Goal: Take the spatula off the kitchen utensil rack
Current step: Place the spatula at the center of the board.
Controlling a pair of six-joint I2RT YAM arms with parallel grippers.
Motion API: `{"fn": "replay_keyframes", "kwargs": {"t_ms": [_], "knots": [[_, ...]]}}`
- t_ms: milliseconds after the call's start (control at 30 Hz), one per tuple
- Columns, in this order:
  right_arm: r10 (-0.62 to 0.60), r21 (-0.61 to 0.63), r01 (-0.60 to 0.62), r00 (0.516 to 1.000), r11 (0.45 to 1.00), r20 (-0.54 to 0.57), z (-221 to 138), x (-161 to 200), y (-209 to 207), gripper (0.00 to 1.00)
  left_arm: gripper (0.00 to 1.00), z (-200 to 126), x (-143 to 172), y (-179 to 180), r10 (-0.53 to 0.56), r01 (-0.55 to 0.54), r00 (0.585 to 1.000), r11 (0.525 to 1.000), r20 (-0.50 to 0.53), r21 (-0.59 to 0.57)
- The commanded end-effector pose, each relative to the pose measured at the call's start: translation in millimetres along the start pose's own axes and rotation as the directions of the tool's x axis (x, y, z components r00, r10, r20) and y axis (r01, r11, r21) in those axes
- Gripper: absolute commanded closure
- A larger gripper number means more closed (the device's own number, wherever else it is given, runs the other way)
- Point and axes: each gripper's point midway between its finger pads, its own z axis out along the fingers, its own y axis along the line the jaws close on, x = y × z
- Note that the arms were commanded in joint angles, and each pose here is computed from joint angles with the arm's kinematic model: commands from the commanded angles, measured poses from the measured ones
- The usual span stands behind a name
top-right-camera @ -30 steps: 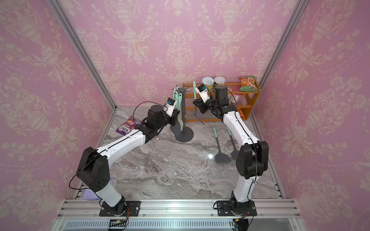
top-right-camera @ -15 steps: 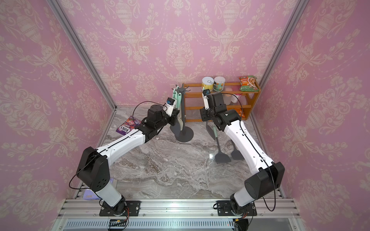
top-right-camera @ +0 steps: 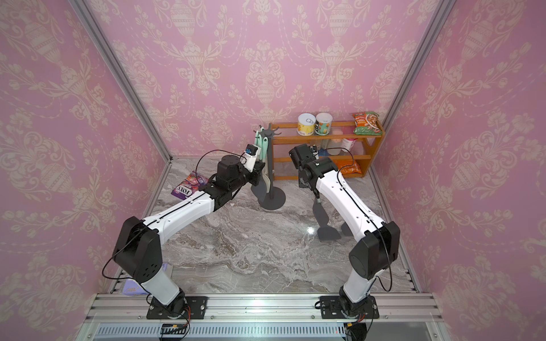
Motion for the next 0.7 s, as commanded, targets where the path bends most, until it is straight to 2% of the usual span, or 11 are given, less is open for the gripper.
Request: {"fn": "replay_keyframes", "kwargs": {"t_ms": [0, 167, 500, 667], "knots": [[0.008, 0.063, -0.005, 0.999, 0.998, -0.044, 21, 13, 8, 1.00, 0.83, -6, -18, -2, 0.010, -0.011, 0.998, 1.000, 0.062, 0.023], [-0.010, 0.087, 0.017, 0.997, 0.996, -0.072, 43, 12, 22, 1.00, 0.82, -7, -17, -2, 0.012, -0.014, 0.998, 1.000, 0.057, 0.021], [-0.031, 0.041, 0.038, 0.989, 0.998, -0.141, 75, 13, 57, 1.00, 0.82, -4, -12, 0, 0.014, -0.015, 0.999, 1.000, 0.045, 0.014], [-0.050, 0.058, 0.061, 0.983, 0.996, -0.175, 88, 18, 62, 1.00, 0.82, -4, -11, 1, 0.017, -0.018, 0.999, 1.000, 0.044, 0.010]]}}
